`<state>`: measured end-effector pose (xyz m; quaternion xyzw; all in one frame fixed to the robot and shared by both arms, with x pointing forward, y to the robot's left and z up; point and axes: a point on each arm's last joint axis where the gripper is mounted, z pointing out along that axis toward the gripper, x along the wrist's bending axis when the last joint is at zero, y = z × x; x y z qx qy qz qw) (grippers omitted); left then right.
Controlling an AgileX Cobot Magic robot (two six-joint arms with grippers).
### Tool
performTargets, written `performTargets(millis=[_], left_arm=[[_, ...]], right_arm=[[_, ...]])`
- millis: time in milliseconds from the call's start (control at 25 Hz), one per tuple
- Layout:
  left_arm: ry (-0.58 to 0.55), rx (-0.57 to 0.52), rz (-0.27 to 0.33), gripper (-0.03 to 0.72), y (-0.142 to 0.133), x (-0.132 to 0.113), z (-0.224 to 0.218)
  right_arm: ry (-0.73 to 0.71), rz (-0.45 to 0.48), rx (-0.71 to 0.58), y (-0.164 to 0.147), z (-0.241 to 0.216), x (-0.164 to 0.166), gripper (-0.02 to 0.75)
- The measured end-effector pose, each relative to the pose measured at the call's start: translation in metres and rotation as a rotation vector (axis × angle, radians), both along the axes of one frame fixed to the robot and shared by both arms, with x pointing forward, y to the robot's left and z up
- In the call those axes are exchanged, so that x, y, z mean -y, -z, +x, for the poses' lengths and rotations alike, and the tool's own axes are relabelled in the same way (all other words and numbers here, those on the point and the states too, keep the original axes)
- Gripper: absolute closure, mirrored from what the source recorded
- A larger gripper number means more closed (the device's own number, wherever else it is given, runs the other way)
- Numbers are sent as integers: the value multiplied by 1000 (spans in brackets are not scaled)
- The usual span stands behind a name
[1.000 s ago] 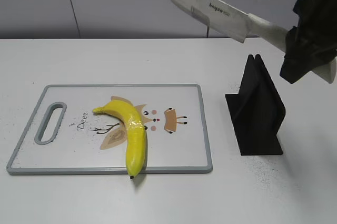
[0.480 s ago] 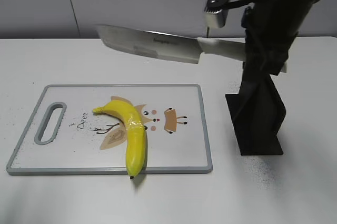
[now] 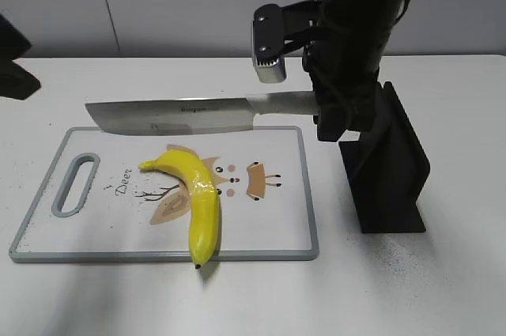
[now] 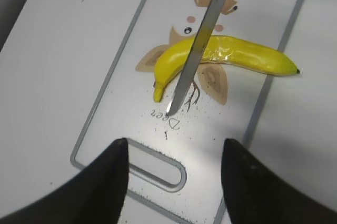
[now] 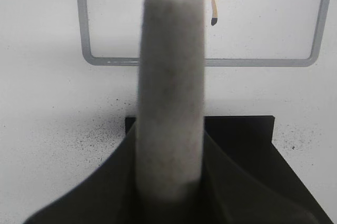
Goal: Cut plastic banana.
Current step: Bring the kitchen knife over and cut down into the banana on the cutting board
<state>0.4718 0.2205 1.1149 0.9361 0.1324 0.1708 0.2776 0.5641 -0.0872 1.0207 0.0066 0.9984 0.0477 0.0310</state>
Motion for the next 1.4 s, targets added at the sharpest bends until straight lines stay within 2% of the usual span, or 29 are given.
performTargets(millis=[240, 400, 680, 800, 920, 1000, 1240, 1400], left_arm=[[175, -45, 59, 159, 24, 34, 26], [207, -87, 87, 159, 43, 47, 41], [189, -125, 104, 179, 70, 53, 60], [178, -125, 105, 290, 77, 55, 65], [173, -128, 106, 549, 81, 56, 68], [173, -128, 109, 642, 82, 56, 69], [180, -153, 127, 680, 95, 57, 74], [143, -202, 135, 680, 130, 57, 79]], right_arm=[[-15, -8, -7, 4, 1, -1, 572], [-19, -8, -7, 4, 1, -1, 572], [-22, -3, -9, 4, 1, -1, 572], [-24, 9, 3, 4, 2, -2, 572], [-23, 26, 30, 4, 5, -4, 572], [-23, 34, 48, 4, 6, -5, 572], [-33, 12, 35, 23, 14, -8, 572], [-37, -25, -18, 55, 20, -12, 572]])
